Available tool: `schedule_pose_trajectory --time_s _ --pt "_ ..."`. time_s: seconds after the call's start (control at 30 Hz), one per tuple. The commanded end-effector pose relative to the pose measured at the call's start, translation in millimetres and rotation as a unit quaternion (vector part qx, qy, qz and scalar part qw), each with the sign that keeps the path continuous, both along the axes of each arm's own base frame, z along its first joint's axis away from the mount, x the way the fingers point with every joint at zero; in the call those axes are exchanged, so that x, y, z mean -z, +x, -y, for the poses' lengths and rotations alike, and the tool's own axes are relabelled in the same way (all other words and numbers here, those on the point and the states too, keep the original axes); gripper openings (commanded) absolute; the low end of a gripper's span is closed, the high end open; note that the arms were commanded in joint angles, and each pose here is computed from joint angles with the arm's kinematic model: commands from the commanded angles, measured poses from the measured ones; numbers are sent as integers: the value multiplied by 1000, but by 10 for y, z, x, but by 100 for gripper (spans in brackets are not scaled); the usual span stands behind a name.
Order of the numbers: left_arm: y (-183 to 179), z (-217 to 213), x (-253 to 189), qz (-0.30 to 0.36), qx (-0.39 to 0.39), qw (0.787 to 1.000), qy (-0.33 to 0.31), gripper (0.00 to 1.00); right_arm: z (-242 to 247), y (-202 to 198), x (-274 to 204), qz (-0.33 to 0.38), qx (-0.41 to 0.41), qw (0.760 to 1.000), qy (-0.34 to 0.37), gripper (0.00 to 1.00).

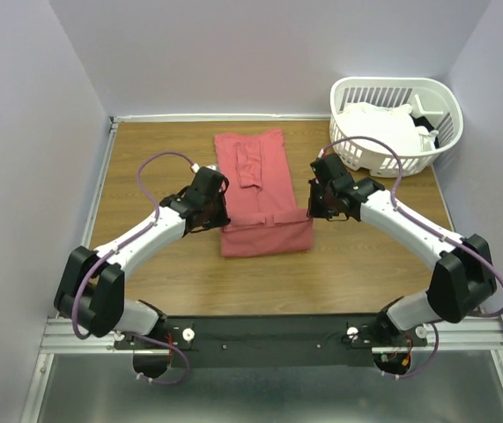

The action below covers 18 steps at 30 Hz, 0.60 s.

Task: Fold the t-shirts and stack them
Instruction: Fold the tshirt

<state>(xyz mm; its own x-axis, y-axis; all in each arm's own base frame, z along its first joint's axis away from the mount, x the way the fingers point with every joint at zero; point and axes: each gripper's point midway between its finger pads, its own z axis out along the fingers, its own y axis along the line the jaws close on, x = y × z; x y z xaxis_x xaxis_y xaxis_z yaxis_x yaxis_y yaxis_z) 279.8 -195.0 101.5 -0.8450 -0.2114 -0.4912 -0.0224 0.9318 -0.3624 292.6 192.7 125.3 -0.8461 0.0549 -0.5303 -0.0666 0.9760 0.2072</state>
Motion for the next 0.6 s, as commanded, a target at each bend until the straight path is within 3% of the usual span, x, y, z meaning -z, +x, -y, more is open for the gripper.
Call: schedule_pose_trajectory --time_s 0.0,0.23,0.57 --pt "511 -216 -122 64 -24 997 32 0 44 475 -173 63 -4 998 -16 0" --pt "947 -327 73 58 -38 996 48 0 -7 931 -46 69 -10 997 -17 0" --pt "1271 -376 234 56 -47 996 53 0 -152 1312 117 71 -23 997 -11 0"
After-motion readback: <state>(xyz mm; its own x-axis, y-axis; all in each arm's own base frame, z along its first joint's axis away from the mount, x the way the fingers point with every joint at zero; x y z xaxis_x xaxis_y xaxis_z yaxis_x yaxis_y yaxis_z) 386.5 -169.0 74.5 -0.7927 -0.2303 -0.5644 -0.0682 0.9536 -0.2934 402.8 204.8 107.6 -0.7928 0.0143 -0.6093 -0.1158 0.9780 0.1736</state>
